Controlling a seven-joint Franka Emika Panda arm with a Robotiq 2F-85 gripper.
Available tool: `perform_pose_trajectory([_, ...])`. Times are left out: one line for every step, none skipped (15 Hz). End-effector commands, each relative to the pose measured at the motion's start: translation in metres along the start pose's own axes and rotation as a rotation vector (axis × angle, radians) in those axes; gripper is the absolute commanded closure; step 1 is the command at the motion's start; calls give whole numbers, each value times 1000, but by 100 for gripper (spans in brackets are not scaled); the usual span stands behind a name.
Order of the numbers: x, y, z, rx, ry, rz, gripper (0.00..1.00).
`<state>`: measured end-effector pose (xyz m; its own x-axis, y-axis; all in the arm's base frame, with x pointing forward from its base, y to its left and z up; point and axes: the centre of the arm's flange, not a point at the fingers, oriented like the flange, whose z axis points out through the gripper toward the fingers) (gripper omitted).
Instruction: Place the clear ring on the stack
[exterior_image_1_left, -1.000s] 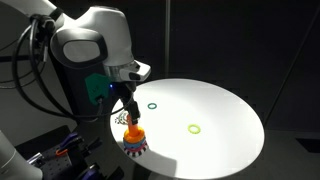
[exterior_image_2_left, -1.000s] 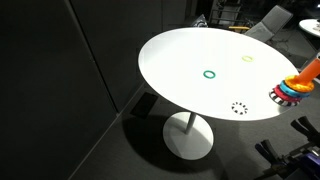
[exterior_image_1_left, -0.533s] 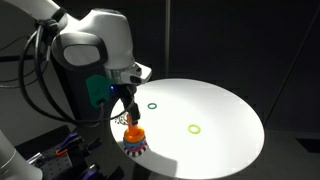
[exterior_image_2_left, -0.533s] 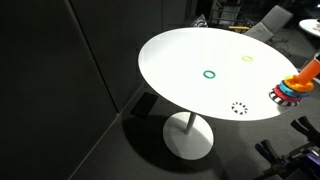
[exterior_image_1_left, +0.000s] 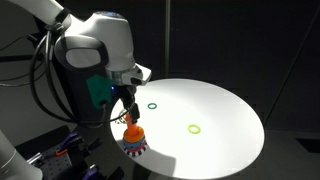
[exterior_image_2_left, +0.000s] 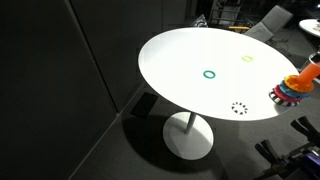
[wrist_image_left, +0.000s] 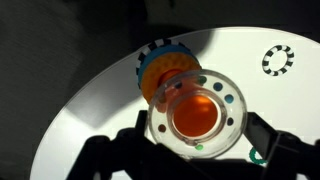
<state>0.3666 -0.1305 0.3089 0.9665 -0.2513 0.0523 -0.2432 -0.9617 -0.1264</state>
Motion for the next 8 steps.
perform_pose_trajectory([10, -6, -3, -52, -14, -22, 30])
perform_pose_trajectory([12, -9, -4, -77, -19, -30, 30])
perform_pose_trajectory([14, -12, -5, -113, -25, -39, 30])
perform_pose_trajectory([15, -16, -6, -144, -28, -48, 30])
perform_pose_trajectory([17, -20, -8, -172, -25, -57, 30])
perform_pose_trajectory([18, -23, -9, -193, -24, -69, 30])
perform_pose_trajectory([19, -27, -9, -207, -20, -79, 30])
perform_pose_trajectory([20, -29, -9, -212, -19, -89, 30])
